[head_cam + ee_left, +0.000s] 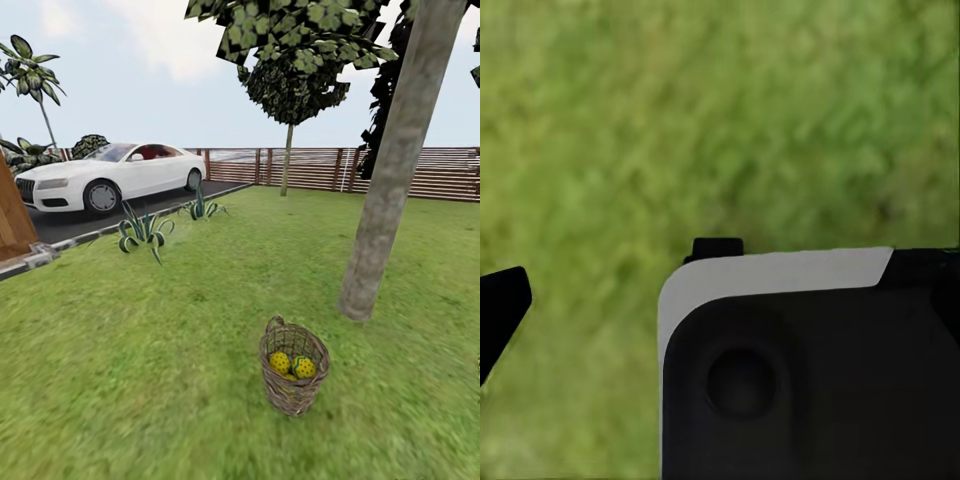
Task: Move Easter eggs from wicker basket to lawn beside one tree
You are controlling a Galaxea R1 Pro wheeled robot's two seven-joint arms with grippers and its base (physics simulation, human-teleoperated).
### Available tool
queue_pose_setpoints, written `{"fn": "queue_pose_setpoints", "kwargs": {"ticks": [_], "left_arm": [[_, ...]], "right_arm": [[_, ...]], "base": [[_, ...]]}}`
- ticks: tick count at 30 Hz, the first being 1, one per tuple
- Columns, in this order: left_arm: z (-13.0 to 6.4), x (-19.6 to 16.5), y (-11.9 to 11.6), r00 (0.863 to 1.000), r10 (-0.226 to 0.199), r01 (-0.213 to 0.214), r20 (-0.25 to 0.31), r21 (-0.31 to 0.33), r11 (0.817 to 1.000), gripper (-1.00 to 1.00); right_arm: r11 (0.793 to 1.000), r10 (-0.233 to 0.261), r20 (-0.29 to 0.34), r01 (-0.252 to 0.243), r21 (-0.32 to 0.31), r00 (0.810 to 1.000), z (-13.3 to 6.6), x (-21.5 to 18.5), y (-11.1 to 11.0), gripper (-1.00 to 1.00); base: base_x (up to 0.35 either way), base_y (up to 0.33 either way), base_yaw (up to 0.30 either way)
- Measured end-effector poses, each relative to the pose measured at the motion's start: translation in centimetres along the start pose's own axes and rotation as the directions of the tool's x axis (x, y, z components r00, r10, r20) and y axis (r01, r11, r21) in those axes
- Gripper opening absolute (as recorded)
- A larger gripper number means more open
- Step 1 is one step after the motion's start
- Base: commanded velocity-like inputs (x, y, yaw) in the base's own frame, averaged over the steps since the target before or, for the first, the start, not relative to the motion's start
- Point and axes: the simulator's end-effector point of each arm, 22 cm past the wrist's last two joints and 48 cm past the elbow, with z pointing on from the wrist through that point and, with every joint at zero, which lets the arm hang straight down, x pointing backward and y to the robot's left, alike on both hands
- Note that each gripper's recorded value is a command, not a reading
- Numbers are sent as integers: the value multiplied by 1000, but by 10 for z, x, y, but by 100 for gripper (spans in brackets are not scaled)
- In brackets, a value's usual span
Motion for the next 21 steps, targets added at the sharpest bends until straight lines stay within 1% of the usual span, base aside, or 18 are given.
{"fn": "queue_pose_setpoints", "kwargs": {"ticks": [13,21], "left_arm": [[0,-3,0,1000,0,0,9,0,1000,100],[1,-5,0,1000,0,0,14,0,1000,100]], "right_arm": [[1000,-1,7,1,-1,1000,0,-3,0,100],[1000,-1,11,1,-1,1000,0,-4,0,100]], "base": [[161,281,-272],[107,133,-272]]}}
